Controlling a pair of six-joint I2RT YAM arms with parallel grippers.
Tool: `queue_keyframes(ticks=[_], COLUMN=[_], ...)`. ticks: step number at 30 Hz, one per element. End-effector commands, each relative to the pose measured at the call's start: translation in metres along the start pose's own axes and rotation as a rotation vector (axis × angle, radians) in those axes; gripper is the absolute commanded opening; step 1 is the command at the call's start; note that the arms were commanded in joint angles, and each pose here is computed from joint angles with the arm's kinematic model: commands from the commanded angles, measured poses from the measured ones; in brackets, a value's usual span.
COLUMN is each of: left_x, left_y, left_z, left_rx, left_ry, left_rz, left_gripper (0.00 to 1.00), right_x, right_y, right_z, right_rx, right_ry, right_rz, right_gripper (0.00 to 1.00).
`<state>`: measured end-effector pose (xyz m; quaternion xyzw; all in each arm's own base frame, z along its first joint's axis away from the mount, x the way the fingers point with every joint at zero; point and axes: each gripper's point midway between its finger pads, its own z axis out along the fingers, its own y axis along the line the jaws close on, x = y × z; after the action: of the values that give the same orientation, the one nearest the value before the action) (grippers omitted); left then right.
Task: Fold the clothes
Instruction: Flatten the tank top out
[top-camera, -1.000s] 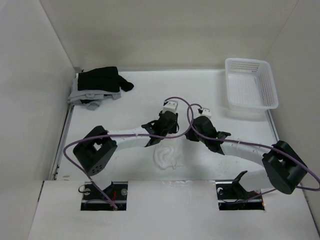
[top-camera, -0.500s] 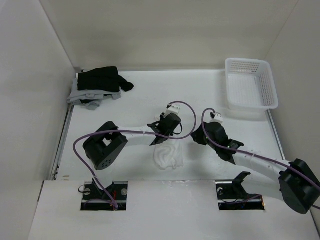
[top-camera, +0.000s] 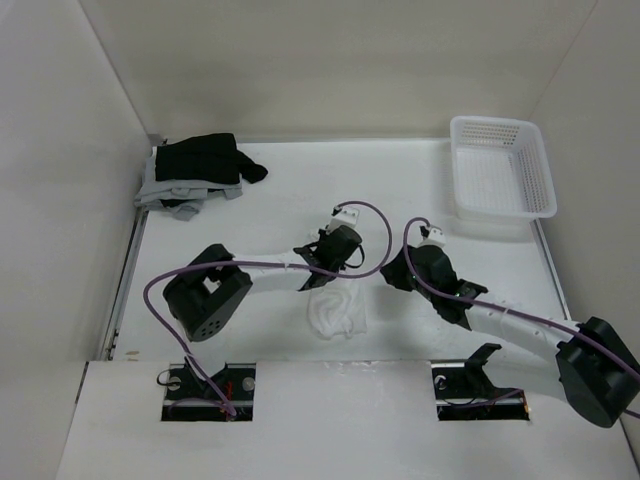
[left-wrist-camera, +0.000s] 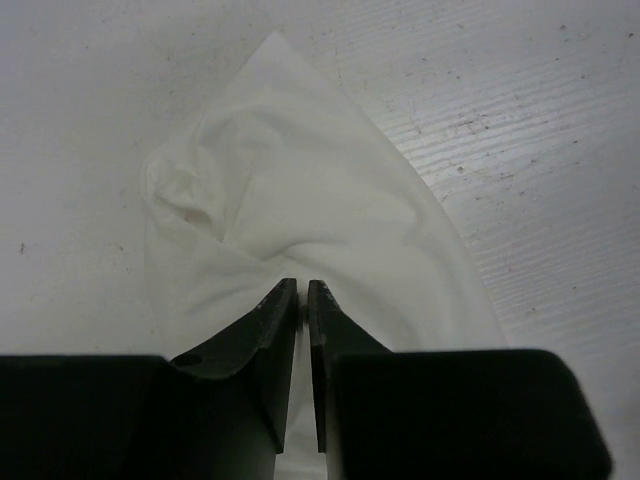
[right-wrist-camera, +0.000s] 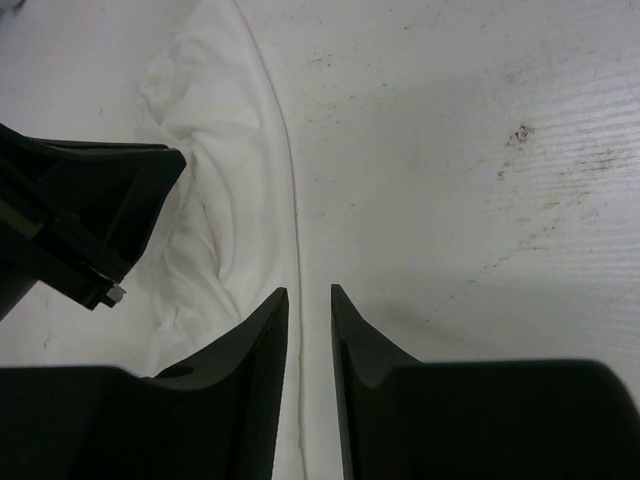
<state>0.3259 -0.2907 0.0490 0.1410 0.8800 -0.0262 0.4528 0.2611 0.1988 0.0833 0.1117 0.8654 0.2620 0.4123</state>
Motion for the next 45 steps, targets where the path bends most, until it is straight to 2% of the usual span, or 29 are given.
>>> queue_keyframes(ticks=[1, 7, 13, 15, 16, 18, 20, 24, 26, 30, 33, 34, 35, 36, 37, 38, 42, 45], left_x=[-0.041, -0.072, -0.049, -0.032, -0.023, -0.011, 0.001, 0.001, -0.01, -0.03, -0.018, -0.005, 0.003, 0.01, 0.018, 0.025, 0.05, 0.064], left_y=[0.008, 0.049, 0.119, 0.135, 0.142, 0.148, 0.156, 0.163, 0.162, 0.156, 0.159, 0.161, 0.163, 0.163, 0.161, 0.161, 0.157, 0.157], left_z=[-0.024, -0.069, -0.097, -0.098, -0.097, -0.094, -0.09, -0.09, -0.093, -0.102, -0.101, -0.099, -0.097, -0.095, -0.093, -0.091, -0.082, -0.075], left_rx=[0.011, 0.027, -0.008, -0.01, -0.004, 0.001, 0.004, 0.034, 0.065, 0.098, 0.08, 0.067, 0.06, 0.055, 0.054, 0.05, 0.038, 0.028], left_ry=[-0.106, -0.21, -0.232, -0.215, -0.202, -0.18, -0.167, -0.189, -0.218, -0.27, -0.258, -0.239, -0.225, -0.211, -0.192, -0.176, -0.129, -0.1], left_rz=[-0.1, -0.288, -0.499, -0.571, -0.606, -0.645, -0.691, -0.765, -0.787, -0.798, -0.809, -0.823, -0.829, -0.833, -0.836, -0.84, -0.835, -0.845], left_gripper=[0.06, 0.03, 0.03, 0.03, 0.03, 0.03, 0.04, 0.04, 0.03, 0.03, 0.03, 0.03, 0.03, 0.03, 0.04, 0.04, 0.04, 0.04], right_x=[-0.005, 0.028, 0.054, 0.059, 0.063, 0.066, 0.063, 0.04, 0.009, -0.076, -0.126, -0.157, -0.164, -0.169, -0.172, -0.172, -0.158, -0.131], right_y=[0.01, 0.023, 0.051, 0.053, 0.054, 0.054, 0.055, 0.068, 0.08, 0.096, 0.102, 0.106, 0.109, 0.114, 0.115, 0.112, 0.083, 0.057], right_z=[0.006, 0.027, 0.04, 0.046, 0.05, 0.056, 0.059, 0.056, 0.055, 0.063, 0.081, 0.095, 0.098, 0.099, 0.097, 0.093, 0.078, 0.078], right_rx=[-0.026, -0.022, -0.061, -0.056, -0.054, -0.047, -0.042, -0.073, -0.101, -0.078, -0.052, -0.039, -0.037, -0.043, -0.038, -0.03, 0.03, 0.068], right_ry=[-0.012, 0.127, 0.211, 0.227, 0.24, 0.252, 0.233, 0.164, 0.099, -0.038, -0.1, -0.148, -0.157, -0.158, -0.16, -0.166, -0.195, -0.146], right_rz=[0.009, -0.042, -0.072, -0.07, -0.069, -0.064, -0.055, -0.063, -0.093, -0.14, -0.153, -0.143, -0.142, -0.146, -0.154, -0.159, -0.152, -0.119], right_gripper=[0.34, 0.52, 0.52, 0.47, 0.41, 0.21, 0.11, 0.03, 0.02, 0.02, 0.03, 0.12, 0.21, 0.36, 0.44, 0.47, 0.45, 0.31])
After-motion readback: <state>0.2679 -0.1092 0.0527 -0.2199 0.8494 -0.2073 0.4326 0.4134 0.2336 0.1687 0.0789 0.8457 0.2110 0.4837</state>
